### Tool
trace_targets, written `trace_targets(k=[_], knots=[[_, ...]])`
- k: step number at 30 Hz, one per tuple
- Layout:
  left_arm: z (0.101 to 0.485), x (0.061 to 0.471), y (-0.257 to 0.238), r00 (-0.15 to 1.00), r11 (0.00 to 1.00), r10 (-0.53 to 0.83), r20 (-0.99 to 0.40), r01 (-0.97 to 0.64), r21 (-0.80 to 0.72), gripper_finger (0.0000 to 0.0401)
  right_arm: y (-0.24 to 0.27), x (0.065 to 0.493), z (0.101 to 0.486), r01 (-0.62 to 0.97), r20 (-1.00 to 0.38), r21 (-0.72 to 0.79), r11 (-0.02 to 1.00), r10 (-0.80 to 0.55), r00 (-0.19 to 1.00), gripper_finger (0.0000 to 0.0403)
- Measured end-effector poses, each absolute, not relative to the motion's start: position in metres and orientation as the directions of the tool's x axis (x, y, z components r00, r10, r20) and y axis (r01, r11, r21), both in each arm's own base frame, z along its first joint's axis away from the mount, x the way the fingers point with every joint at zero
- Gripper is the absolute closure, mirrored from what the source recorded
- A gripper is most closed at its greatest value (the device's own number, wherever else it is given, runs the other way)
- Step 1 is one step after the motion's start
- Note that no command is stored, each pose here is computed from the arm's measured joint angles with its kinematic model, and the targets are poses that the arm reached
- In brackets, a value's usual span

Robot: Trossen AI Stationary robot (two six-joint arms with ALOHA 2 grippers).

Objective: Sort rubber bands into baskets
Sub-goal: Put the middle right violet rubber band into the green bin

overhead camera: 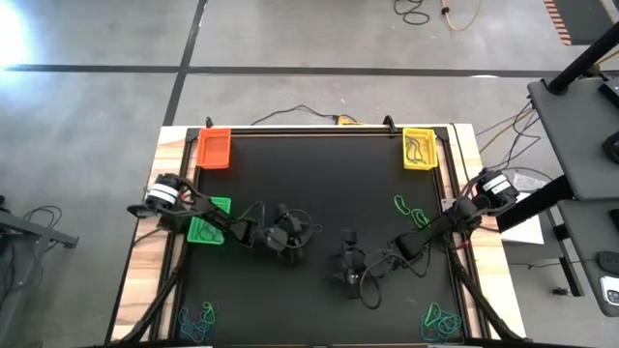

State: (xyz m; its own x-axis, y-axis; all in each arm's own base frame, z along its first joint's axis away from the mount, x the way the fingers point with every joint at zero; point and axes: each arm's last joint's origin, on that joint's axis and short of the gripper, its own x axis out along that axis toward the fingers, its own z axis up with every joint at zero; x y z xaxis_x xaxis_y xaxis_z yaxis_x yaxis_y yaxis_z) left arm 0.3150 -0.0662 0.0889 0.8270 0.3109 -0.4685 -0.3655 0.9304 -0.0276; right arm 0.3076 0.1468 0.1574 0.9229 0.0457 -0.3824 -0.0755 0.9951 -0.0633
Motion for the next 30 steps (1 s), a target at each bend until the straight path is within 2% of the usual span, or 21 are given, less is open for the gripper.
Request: trace_targets(k=[7,18,23,30], knots=[[0.078,0.326,-0.061,0.812,0.927,0.32,-0.489,-0.374,-0.015,0.0195,0.147,0.307,0.157,-0.076,-0.387,-0.065,0.995,0.045,0.921,0.0204],[0.062,0.34,-0.058,0.807,0.928,0.303,-0.507,-0.37,-0.033,0.0202,0.147,0.307,0.156,-0.076,-0.39,-0.067,0.995,0.044,0.92,0.0204],[0.057,0.34,-0.057,0.801,0.921,0.317,-0.507,-0.389,-0.038,0.0238,0.147,0.307,0.156,-0.076,-0.39,-0.066,0.995,0.044,0.92,0.0204],[0.045,0.339,-0.056,0.786,0.9,0.371,-0.494,-0.435,-0.016,0.0334,0.146,0.307,0.156,-0.077,-0.398,-0.071,0.995,0.042,0.917,0.0204]])
